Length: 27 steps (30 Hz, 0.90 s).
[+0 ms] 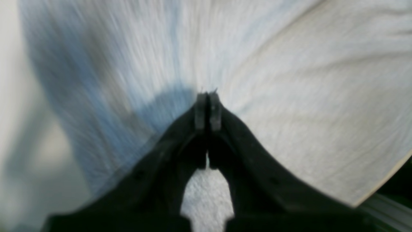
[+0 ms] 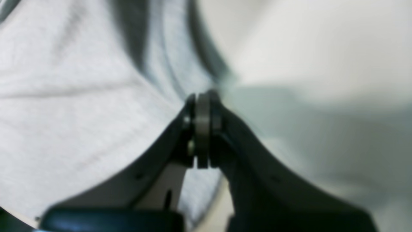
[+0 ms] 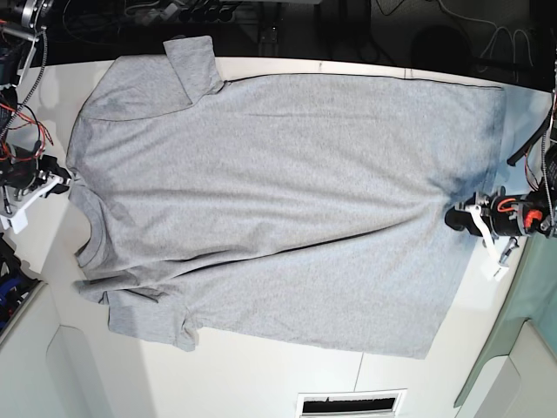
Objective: Layout the t-shirt on the table in an organized manner, then fold the t-shirt properly
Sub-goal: 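Hold the shirt with both grippers and pull it taut to flatten, then regrasp the shirt side with the left gripper and smooth it outward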
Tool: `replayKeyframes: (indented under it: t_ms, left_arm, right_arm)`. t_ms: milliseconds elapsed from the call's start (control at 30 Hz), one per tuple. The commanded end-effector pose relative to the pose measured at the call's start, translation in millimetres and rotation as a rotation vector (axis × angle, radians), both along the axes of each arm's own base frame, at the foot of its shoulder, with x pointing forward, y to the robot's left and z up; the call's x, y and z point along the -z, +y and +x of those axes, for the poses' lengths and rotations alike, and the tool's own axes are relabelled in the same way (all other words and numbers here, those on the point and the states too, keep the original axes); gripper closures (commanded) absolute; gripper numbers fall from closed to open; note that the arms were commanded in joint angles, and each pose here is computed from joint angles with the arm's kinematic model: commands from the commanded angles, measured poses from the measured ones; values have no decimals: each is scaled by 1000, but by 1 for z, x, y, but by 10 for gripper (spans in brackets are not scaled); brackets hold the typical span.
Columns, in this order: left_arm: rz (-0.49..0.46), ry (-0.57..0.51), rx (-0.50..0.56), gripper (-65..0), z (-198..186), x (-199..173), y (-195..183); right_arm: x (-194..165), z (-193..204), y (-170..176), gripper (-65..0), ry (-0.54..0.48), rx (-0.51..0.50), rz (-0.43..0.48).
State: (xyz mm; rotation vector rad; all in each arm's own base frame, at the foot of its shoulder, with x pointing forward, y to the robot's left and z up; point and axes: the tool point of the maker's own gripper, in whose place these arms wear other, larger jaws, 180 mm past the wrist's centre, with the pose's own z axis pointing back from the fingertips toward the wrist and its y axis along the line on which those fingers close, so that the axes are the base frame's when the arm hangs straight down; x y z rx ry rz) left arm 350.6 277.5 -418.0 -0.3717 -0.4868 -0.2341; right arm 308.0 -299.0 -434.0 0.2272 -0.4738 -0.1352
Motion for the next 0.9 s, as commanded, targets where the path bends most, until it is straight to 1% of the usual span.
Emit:
replayKeyframes:
  t_ms: [0, 67, 100, 200, 267, 333, 433, 633, 733, 867]
  left_arm:
    - [-17, -71, 3, 0, 17, -26, 5]
    - [-30, -93, 1, 0, 21, -36, 6]
    - [-31, -95, 4, 0, 21, -38, 6]
    - [-29, -76, 16, 0, 18, -36, 4]
    - [-25, -48, 23, 0, 10, -29, 3]
    - [-23, -25, 23, 0, 3, -23, 4]
    - [-25, 18, 22, 0, -14, -8, 4]
    - [-72, 97, 2, 0, -53, 21, -3]
    - [-39, 96, 13, 0, -65, 35, -4]
    - [54, 116, 49, 0, -75, 62, -15]
  right_arm:
    - [-19, 9, -11, 0, -63, 9, -18]
    - [-20, -1, -18, 0, -61, 22, -28]
    - [-18, -7, -18, 0, -58, 26, -17]
    - [-9, -28, -6, 0, -47, 9, 59]
    - [-1, -42, 6, 0, -30, -10, 108]
    - [7, -53, 14, 0, -11, -10, 132]
    - [14, -66, 27, 0, 5, -16, 155]
    - [16, -78, 59, 0, -12, -49, 200]
    - [26, -81, 69, 0, 1, -49, 197]
    - [49, -91, 72, 0, 48, -56, 147]
